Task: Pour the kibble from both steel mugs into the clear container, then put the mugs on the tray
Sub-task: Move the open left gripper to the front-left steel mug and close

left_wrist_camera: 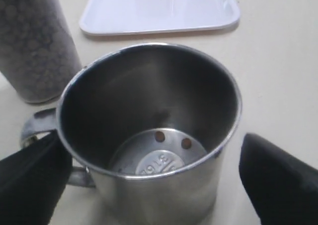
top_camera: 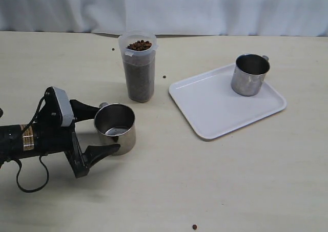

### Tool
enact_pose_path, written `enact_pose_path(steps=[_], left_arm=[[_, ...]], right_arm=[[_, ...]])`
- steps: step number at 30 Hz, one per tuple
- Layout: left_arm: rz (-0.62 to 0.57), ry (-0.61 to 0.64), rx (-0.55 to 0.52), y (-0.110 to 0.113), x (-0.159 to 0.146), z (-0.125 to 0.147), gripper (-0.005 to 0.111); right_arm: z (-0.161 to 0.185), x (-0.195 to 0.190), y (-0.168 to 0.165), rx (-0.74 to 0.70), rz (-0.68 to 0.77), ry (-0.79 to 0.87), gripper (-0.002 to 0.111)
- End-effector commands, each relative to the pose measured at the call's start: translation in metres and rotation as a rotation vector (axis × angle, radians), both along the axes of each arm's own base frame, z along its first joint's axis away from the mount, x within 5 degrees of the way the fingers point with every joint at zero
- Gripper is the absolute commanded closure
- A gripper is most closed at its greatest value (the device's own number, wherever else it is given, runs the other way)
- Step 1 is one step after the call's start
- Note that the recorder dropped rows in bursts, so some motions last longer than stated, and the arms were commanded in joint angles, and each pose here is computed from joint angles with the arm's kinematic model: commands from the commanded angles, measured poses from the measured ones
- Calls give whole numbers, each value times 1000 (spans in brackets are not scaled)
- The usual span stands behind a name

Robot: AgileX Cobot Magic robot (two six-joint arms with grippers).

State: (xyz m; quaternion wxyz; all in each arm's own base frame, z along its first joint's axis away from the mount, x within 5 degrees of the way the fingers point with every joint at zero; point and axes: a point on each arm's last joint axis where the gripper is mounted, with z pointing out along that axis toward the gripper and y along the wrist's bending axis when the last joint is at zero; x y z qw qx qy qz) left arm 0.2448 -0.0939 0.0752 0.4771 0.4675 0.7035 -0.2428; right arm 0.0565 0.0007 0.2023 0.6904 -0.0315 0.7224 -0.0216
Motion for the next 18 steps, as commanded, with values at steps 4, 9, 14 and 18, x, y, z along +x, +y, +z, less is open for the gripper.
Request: enact_pose_path(steps=[4, 9, 14, 18], left_arm=[[11, 49, -66, -5, 10, -6, 40], [3, 38, -107, -7, 9, -6, 46], [-27, 16, -149, -9, 8, -2, 87], [-41, 12, -160, -10, 7, -1, 107]], right_arm=[[-1, 0, 0, 3, -8, -1, 103], [-1, 0, 0, 3, -8, -1, 103], [-1, 0, 0, 3, -8, -1, 103], [-1, 0, 0, 3, -8, -1, 103]])
